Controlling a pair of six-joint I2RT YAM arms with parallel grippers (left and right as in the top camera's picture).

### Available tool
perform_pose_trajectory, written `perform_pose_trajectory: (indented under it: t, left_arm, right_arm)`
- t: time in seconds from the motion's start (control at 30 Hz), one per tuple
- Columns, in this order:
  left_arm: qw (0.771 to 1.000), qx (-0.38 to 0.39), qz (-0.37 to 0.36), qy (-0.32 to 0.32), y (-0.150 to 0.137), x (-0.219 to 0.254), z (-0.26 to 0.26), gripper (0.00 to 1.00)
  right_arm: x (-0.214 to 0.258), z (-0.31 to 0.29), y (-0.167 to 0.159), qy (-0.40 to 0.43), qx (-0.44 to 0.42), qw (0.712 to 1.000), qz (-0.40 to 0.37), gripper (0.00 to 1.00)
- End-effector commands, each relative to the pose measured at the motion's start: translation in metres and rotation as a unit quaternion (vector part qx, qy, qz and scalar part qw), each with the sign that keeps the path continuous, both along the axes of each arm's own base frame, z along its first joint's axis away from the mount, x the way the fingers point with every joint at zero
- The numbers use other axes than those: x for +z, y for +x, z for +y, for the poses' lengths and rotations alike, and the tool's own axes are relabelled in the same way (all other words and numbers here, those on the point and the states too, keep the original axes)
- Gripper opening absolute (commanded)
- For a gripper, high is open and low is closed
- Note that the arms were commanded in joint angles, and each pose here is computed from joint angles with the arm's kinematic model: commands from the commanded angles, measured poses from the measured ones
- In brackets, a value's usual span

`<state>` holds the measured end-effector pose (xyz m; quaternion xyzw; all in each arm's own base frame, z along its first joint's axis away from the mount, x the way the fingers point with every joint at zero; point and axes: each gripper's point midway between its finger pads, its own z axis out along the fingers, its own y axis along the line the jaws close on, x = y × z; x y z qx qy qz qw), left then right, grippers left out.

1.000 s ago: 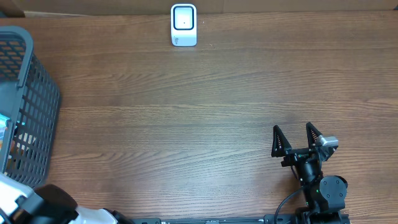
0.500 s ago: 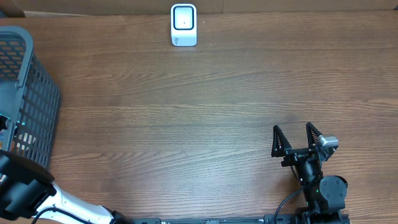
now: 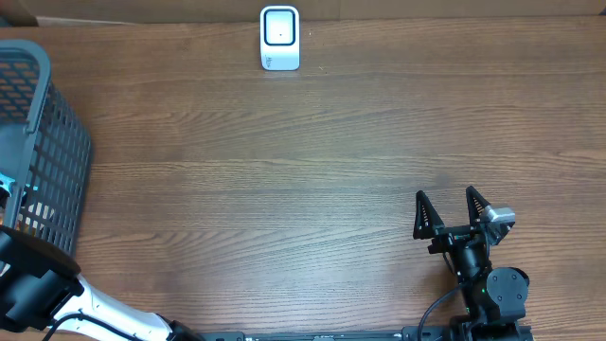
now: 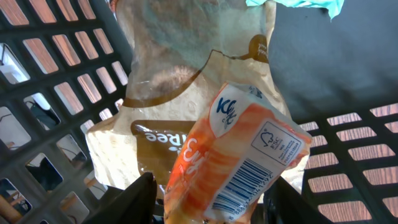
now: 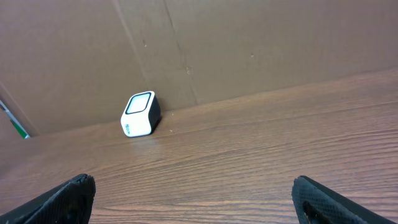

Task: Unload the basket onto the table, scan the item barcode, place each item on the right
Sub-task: 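Reach the left gripper into the grey basket and grasp the orange snack packet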

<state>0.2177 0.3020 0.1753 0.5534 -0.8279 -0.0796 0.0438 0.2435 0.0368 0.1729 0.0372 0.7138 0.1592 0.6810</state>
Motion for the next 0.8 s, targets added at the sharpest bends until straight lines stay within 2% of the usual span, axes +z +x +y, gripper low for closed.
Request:
perform_pose_trajectory:
  t: [0.0,0.03,0.07,0.1,0.33,0.53,0.63,0.77]
  left_arm:
    - [1.000,-0.003,0.012,0.008,-0.001,-0.004,0.006,0.38]
    - [1.000,-0.003,0.012,0.008,-0.001,-0.004,0.006,0.28]
    - [1.000,-0.003,0.012,0.008,-0.001,-0.004,0.006,0.11]
    - [1.000,-0.003,0.012,0.007,-0.001,-0.004,0.005,0.04]
    - [1.000,-0.001,0.008,0.009,-0.004,0.011,0.001,0.04]
    - [0.989,0.019,-0.121,0.086,0.016,0.089,0.000,0.04]
    - [0.964,0.019,-0.226,0.142,0.026,0.152,-0.009,0.04]
    - [0.908,-0.013,-0.386,0.164,0.043,0.236,-0.051,0.04]
  right_arm:
    - [-0.002,0.001,0.000,0.003,0.001,1.000,-0.001,1.00]
    - [-0.002,0.001,0.000,0.003,0.001,1.000,-0.002,1.00]
    - [-0.002,0.001,0.000,0.003,0.001,1.000,-0.001,1.00]
    - [-0.002,0.001,0.000,0.003,0.001,1.000,-0.001,1.00]
    - [-0.002,0.001,0.000,0.003,0.001,1.000,-0.001,1.00]
    - [-0.002,0.001,0.000,0.003,0.001,1.000,-0.001,1.00]
    - [-0.002,0.001,0.000,0.003,0.001,1.000,-0.001,1.00]
    - [-0.002,0.001,0.000,0.003,0.001,1.000,-0.001,1.00]
